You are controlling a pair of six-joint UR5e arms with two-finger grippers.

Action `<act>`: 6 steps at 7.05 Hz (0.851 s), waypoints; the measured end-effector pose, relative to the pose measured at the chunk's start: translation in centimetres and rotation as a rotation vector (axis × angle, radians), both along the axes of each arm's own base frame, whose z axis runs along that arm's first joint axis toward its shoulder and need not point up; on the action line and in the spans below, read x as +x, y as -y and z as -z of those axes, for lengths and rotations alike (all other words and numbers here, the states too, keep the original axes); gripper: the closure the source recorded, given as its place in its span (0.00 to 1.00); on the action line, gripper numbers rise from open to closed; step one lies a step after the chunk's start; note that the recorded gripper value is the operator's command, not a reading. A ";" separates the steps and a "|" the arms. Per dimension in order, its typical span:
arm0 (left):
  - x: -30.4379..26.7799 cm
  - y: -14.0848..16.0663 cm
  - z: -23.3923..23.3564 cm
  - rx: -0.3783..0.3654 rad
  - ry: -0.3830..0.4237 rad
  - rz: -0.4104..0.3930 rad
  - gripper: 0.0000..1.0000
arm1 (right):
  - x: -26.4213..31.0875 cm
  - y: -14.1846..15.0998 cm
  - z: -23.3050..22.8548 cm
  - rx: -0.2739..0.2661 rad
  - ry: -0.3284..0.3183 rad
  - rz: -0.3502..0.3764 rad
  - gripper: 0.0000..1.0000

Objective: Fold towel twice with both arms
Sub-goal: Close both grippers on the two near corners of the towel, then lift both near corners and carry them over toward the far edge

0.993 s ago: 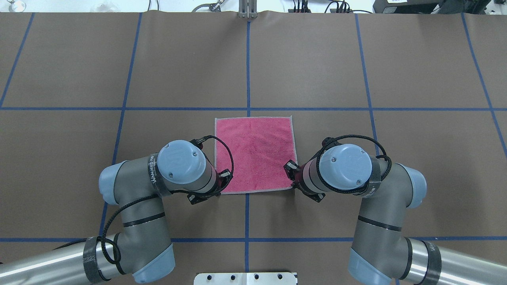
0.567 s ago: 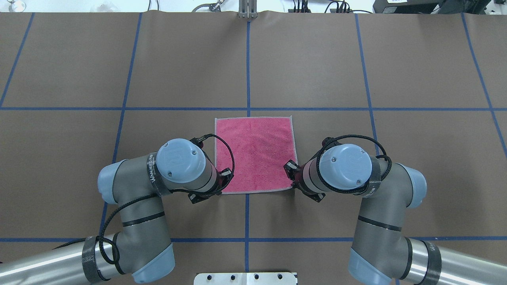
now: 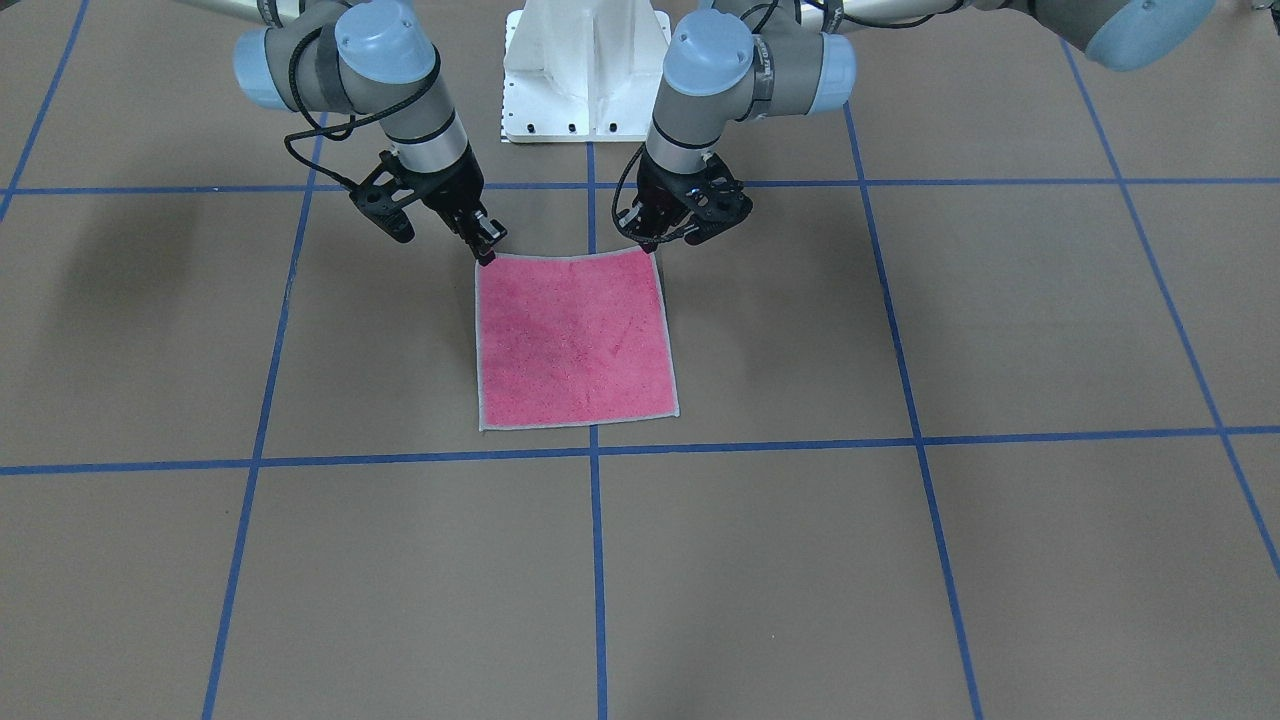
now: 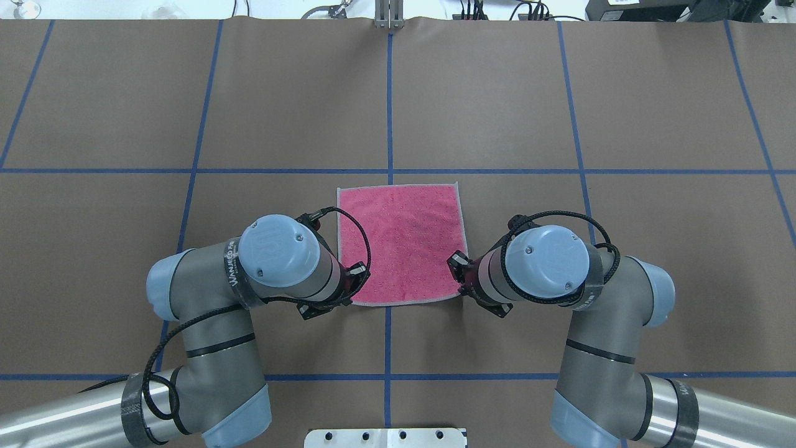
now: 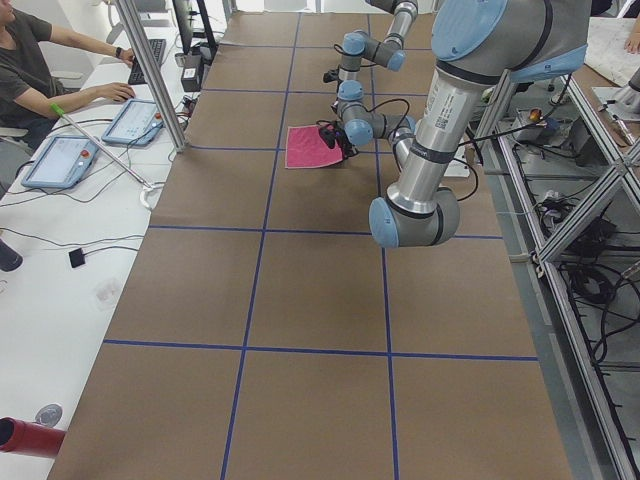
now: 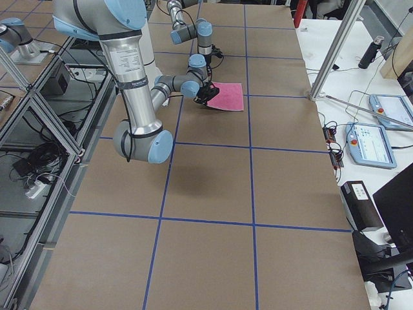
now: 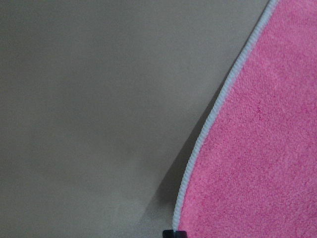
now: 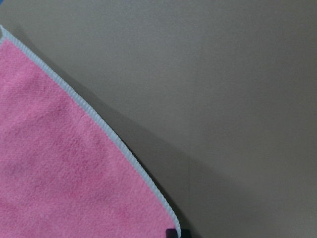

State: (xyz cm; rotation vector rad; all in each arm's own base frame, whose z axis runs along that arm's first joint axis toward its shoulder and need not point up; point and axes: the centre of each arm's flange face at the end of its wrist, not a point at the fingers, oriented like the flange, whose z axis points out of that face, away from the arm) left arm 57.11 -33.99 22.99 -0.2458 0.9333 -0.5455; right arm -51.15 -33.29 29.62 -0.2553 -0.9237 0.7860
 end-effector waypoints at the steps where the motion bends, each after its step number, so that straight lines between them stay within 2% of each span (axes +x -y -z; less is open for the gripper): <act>1: -0.7 -0.5 0.1 0.002 -0.010 -0.004 1.00 | 0.6 -0.3 0.4 0.001 0.011 0.002 1.00; 6: -1.9 -1.2 0.6 -0.009 -0.033 0.003 1.00 | 1.9 -1.1 2.2 -0.018 0.064 0.040 1.00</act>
